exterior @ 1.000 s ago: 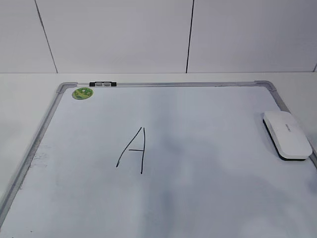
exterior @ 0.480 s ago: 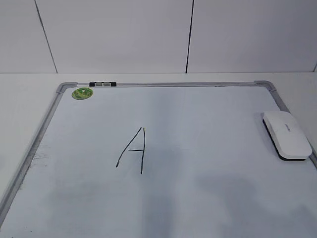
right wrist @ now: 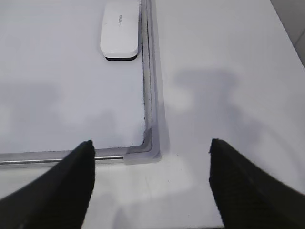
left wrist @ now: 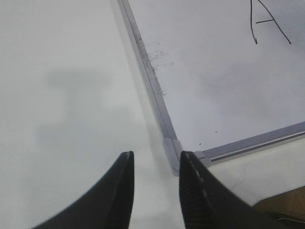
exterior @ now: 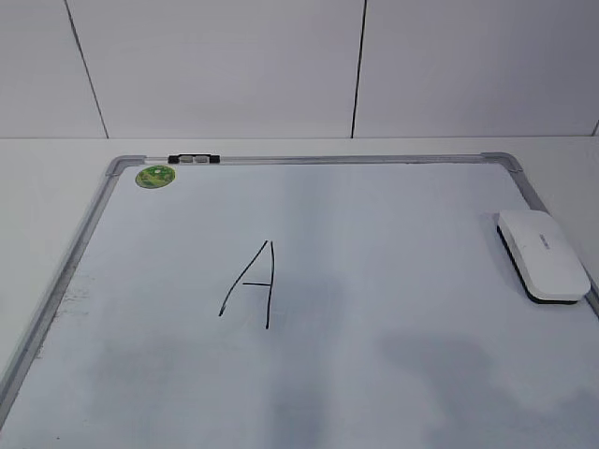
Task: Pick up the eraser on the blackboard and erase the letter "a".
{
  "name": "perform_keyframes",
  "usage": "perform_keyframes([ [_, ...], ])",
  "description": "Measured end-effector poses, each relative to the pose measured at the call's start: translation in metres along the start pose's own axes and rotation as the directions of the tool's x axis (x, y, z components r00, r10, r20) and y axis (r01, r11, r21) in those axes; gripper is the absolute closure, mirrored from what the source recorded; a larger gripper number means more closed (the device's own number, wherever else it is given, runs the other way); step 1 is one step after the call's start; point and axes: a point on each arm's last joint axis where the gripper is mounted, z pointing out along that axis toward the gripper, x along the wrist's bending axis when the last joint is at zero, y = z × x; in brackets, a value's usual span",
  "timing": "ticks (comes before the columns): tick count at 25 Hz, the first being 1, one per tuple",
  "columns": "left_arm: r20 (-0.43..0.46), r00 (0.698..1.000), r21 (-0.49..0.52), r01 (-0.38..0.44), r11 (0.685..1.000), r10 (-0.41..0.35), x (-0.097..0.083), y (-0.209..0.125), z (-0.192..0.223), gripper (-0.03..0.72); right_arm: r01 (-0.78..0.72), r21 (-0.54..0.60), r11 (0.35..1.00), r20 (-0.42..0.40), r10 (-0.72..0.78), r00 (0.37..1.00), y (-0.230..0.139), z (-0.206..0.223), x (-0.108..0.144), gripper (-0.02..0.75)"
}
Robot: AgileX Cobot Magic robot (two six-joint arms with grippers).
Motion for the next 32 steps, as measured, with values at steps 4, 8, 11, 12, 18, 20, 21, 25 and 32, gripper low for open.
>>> perform_keyframes([
  [4,0.000,1.000,-0.002,0.000,1.000,0.000,0.0000,0.0002,0.0000,0.443,0.006,-0.049,0.999,-0.007,-0.007,1.000,0.0024,0.0077,0.0019,0.145],
  [8,-0.001,1.000,-0.002,0.000,1.000,0.000,0.0001,0.0002,0.0000,0.443,0.007,-0.058,0.998,-0.008,-0.007,1.000,0.0030,0.0084,0.0022,0.145],
  [11,-0.001,1.000,-0.002,0.000,1.000,0.000,0.0001,0.0002,0.0000,0.443,0.007,-0.059,0.998,-0.008,-0.008,1.000,0.0029,0.0088,0.0023,0.145],
  [12,-0.001,1.000,-0.002,0.000,1.000,0.000,0.0001,0.0002,0.0000,0.443,0.007,-0.059,0.998,-0.008,-0.008,1.000,0.0029,0.0088,0.0023,0.145],
  [18,-0.001,1.000,-0.002,0.000,1.000,0.000,0.0001,0.0002,0.0000,0.443,0.007,-0.061,0.998,-0.008,-0.008,1.000,0.0031,0.0087,0.0023,0.145],
  [20,-0.001,1.000,-0.002,0.000,1.000,0.000,0.0001,0.0002,0.0000,0.443,0.007,-0.061,0.998,-0.008,-0.008,1.000,0.0031,0.0087,0.0023,0.145],
  [21,-0.001,1.000,-0.002,0.000,1.000,0.000,0.0001,0.0002,0.0000,0.443,0.007,-0.061,0.998,-0.008,-0.008,1.000,0.0031,0.0087,0.0023,0.145],
  [25,-0.001,1.000,-0.004,0.000,1.000,0.000,0.0001,0.0001,-0.0002,0.443,0.007,-0.061,0.998,-0.008,-0.008,1.000,0.0031,0.0087,0.0023,0.145],
  [32,-0.003,1.000,-0.071,-0.003,0.997,0.002,-0.0003,-0.0056,-0.0086,0.443,0.006,-0.067,0.998,-0.009,-0.007,1.000,0.0029,0.0082,0.0022,0.145],
])
